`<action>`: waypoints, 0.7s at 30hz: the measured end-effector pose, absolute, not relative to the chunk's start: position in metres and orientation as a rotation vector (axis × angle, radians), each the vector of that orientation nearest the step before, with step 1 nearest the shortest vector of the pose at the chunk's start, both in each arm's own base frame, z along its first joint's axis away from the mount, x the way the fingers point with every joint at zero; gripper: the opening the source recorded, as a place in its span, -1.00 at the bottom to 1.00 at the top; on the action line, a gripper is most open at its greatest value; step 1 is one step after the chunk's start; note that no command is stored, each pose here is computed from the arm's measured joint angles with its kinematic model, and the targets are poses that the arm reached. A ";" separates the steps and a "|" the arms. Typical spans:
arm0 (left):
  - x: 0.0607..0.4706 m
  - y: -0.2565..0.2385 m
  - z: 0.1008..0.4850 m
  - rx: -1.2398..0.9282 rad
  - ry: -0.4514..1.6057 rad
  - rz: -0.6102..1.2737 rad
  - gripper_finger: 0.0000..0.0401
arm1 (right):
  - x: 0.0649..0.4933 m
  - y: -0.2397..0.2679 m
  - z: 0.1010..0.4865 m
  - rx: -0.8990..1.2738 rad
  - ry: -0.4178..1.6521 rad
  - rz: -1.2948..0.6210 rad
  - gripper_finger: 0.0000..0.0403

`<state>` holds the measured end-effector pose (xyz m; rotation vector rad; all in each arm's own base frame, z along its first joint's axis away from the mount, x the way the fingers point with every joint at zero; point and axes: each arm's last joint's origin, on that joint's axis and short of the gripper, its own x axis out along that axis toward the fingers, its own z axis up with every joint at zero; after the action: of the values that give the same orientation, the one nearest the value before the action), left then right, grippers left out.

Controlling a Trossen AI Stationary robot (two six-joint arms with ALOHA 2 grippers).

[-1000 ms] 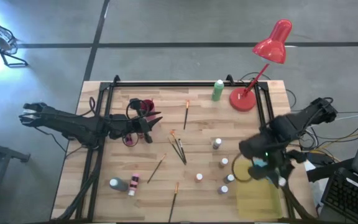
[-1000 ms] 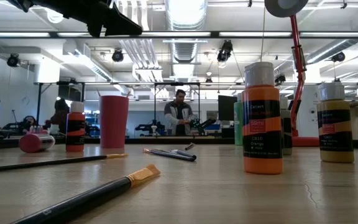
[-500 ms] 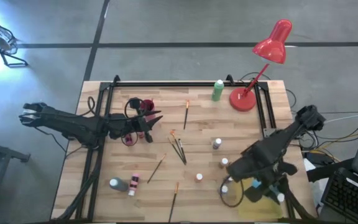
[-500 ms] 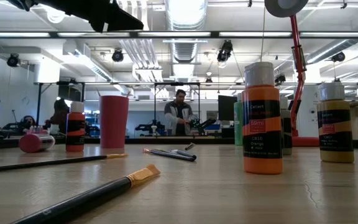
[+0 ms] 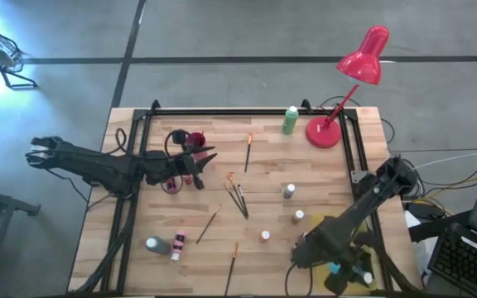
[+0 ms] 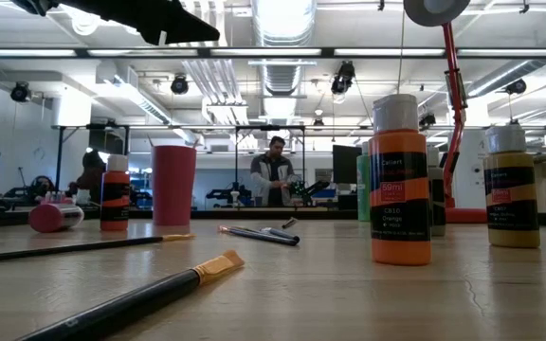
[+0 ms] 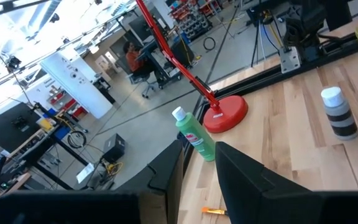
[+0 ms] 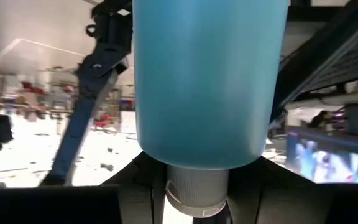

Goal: Pick & Place Paint Supplies
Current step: Put the light blue paint bottle into the yellow bin

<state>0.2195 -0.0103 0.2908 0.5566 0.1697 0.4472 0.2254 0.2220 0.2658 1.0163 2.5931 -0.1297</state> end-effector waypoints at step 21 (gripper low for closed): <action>0.220 -0.010 0.294 0.545 0.140 0.450 -0.50 | 0.184 0.221 0.227 0.929 2.752 -0.051 -0.45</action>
<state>0.2196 -0.0104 0.2936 0.5447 0.1401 0.4498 0.1838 0.2206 0.2265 0.9291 2.7522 -0.0510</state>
